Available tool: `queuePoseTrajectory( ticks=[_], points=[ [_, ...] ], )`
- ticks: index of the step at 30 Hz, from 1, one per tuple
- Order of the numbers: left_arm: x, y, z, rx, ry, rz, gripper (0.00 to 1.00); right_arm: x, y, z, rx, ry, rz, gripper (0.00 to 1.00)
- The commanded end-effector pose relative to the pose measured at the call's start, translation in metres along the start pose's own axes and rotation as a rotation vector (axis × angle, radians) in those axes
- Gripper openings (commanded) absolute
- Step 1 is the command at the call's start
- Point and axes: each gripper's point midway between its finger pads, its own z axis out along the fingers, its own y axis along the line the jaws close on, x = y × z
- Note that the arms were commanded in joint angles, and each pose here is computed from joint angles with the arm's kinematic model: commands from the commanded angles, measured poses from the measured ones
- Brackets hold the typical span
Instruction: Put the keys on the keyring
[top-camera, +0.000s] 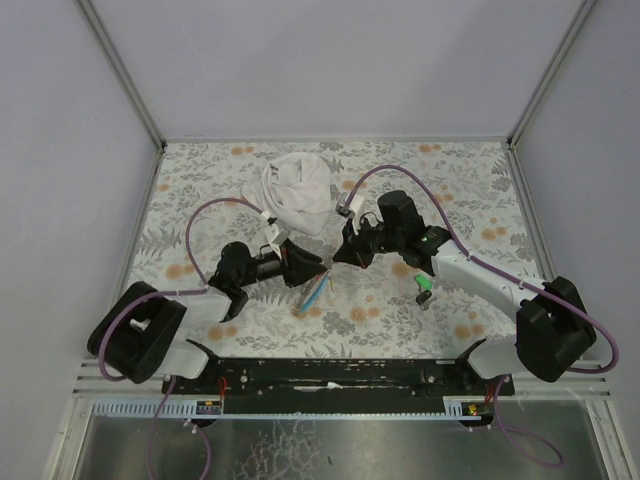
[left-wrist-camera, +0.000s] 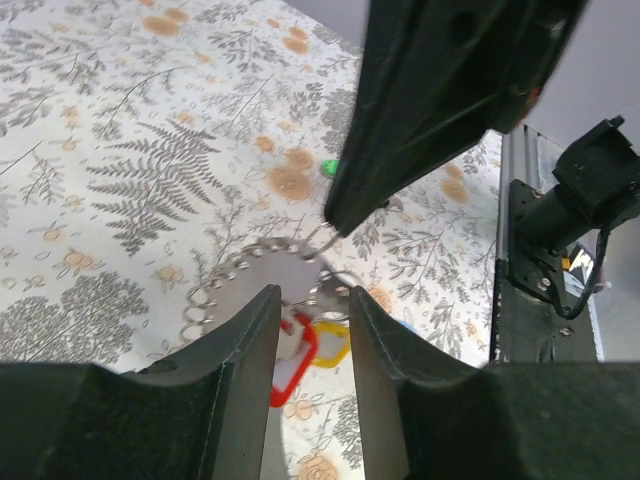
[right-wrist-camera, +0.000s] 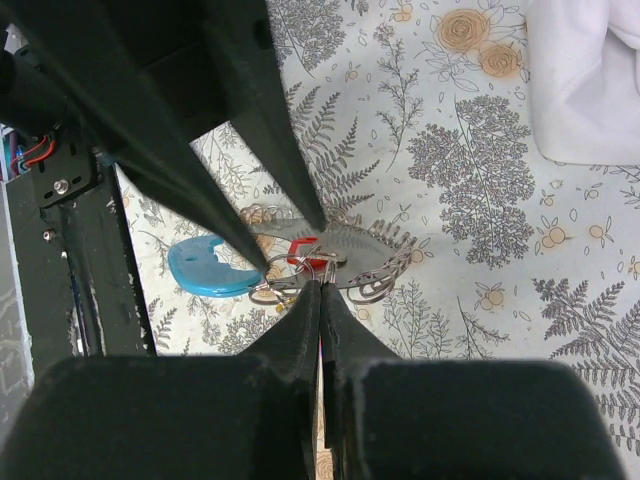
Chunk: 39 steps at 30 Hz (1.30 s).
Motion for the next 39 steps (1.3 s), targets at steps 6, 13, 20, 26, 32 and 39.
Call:
queuePoseTrajectory(
  ticks=[6,13,20,26,32,39],
  points=[
    [-0.011,0.004,0.004,0.137,-0.029,0.051,0.36,-0.025,0.015,-0.001,-0.072,-0.078,-0.091,0.0],
    [-0.011,0.003,0.008,0.173,-0.003,0.087,0.36,-0.024,0.02,0.0,-0.103,-0.076,-0.104,0.0],
    [-0.009,-0.001,0.009,0.209,0.013,0.084,0.36,-0.025,0.024,0.0,-0.121,-0.078,-0.112,0.0],
    [-0.008,-0.001,0.011,0.224,0.021,0.077,0.31,-0.026,0.029,0.002,-0.146,-0.077,-0.121,0.0],
    [-0.009,-0.005,0.011,0.249,0.021,0.077,0.32,-0.023,0.035,0.004,-0.172,-0.064,-0.131,0.0],
    [-0.008,-0.011,0.008,0.278,0.029,0.075,0.16,-0.023,0.032,0.003,-0.154,-0.063,-0.137,0.0]
  ],
)
